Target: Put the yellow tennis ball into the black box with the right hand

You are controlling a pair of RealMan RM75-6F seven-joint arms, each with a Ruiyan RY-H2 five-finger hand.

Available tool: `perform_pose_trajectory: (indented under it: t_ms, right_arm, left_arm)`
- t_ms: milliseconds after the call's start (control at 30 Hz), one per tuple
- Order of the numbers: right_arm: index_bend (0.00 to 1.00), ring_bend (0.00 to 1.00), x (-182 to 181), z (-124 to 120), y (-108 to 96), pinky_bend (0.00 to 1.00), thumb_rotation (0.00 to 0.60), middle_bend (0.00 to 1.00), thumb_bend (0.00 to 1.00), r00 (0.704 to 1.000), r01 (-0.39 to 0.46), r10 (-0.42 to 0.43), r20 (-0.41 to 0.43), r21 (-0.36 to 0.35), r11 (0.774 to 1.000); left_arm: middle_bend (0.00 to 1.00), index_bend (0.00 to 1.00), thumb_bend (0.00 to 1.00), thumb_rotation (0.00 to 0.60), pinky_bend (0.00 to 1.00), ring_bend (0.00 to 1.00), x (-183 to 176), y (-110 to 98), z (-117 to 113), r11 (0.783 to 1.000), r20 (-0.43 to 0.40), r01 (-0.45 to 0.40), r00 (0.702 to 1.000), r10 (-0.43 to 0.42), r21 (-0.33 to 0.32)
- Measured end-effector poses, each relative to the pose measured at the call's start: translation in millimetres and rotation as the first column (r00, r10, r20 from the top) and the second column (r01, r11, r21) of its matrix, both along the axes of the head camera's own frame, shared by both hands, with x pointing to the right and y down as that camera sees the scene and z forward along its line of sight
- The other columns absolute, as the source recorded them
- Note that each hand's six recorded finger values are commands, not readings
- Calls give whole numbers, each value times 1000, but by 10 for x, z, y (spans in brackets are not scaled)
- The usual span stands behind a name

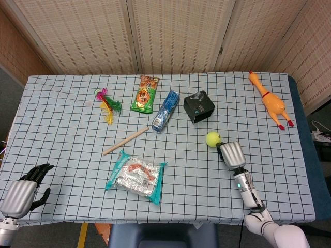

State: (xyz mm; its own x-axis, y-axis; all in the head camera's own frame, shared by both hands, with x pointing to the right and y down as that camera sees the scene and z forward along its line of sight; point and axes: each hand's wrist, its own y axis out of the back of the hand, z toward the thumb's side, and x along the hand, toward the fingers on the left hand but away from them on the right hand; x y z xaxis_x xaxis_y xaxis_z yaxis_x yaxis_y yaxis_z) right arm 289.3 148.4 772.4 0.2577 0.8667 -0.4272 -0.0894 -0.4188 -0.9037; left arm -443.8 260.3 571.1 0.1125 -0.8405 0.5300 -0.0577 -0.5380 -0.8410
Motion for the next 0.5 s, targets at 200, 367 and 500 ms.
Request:
perform_pose_trajectory:
  t_ms: [200,367,500]
  right_arm:
    - [817,732,-56,12,-117,779,600,780,1000,1000,-1,1,-3,16,1000]
    - [817,732,-83,17,-225,779,600,780,1000,1000,-1,2,-13,29,1000]
    - [817,732,-71,44,-256,779,600,780,1000,1000,-2,2,-28,23,1000]
  left_arm:
    - [136,164,460,600,420,155,4,-3,14,1000,2,0,1000,0,-5]
    - [136,163,459,600,421,155,10,-2,26,1000,3,-2,1000,2,-8]
    - [135,164,460,600,421,155,7,-6,35,1000,4,0,1000,0,-12]
